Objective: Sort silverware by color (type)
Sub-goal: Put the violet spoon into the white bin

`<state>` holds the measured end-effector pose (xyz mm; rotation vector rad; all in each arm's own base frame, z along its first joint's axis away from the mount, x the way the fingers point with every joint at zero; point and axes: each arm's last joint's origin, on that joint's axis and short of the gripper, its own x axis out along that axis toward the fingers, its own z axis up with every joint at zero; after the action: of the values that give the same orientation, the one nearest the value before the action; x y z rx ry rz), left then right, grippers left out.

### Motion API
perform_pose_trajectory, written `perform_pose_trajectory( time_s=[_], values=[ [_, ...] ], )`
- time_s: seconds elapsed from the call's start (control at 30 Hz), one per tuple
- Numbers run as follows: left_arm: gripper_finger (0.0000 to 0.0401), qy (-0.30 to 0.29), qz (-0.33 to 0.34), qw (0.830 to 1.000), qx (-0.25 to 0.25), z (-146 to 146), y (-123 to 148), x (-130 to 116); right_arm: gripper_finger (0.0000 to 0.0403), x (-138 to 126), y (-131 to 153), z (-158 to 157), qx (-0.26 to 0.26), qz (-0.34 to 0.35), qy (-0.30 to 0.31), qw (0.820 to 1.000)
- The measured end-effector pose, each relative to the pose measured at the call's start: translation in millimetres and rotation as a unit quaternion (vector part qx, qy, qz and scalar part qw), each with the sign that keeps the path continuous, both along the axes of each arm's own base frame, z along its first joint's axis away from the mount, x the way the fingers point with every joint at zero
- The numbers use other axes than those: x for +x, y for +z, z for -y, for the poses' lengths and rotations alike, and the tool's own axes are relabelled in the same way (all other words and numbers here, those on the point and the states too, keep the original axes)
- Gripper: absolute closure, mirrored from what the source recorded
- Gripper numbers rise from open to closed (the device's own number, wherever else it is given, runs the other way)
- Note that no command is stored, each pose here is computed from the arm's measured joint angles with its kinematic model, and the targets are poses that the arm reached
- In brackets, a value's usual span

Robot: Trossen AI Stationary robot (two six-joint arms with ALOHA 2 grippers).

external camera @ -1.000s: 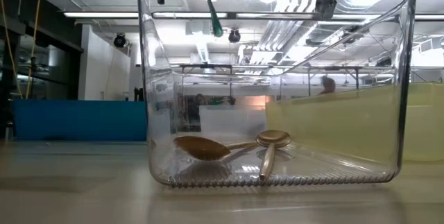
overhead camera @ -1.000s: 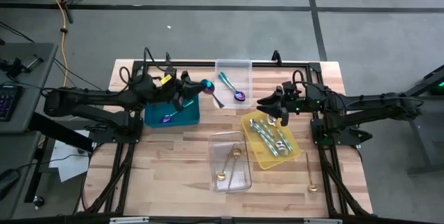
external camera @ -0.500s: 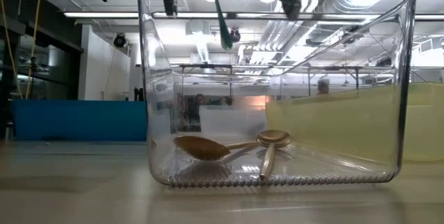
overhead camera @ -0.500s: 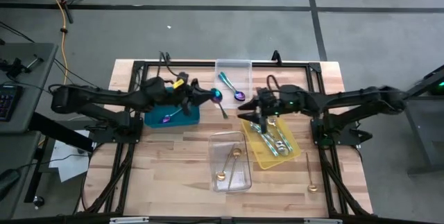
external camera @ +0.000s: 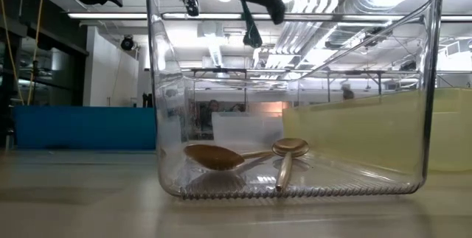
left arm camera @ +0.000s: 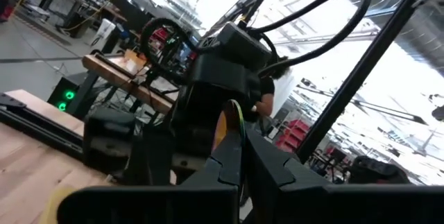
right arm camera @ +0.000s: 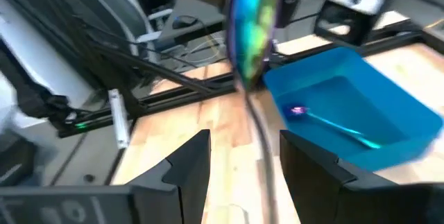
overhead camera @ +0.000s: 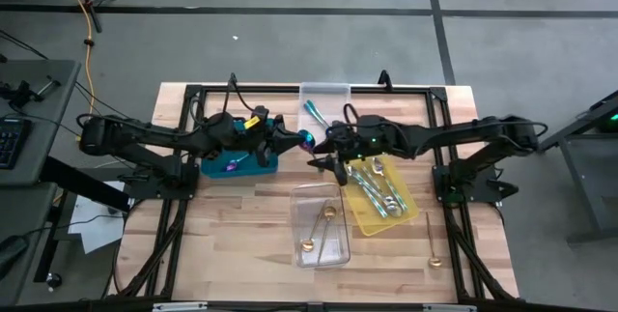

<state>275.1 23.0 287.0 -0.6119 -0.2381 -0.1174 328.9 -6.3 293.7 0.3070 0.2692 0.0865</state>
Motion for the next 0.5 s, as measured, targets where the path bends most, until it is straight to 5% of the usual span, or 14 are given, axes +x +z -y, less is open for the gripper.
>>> perform_pose_trajectory(
  time_s=[0.17,0.4,0.5],
  values=[
    [0.0401,0.0,-0.001,1.0,0.0,0,0,0,0.0252,7,-2,-1,0.015,-0.012,0.01,1.0],
    [0.04,-0.002,-0.002,1.0,0.006,0,0,0,0.0377,-2,1,3,0.018,-0.046,0.002,0.999],
    [0.0392,0.002,-0.003,1.0,-0.001,-3,0,0,0.0389,-11,8,5,0.012,-0.051,-0.002,0.999]
  ],
)
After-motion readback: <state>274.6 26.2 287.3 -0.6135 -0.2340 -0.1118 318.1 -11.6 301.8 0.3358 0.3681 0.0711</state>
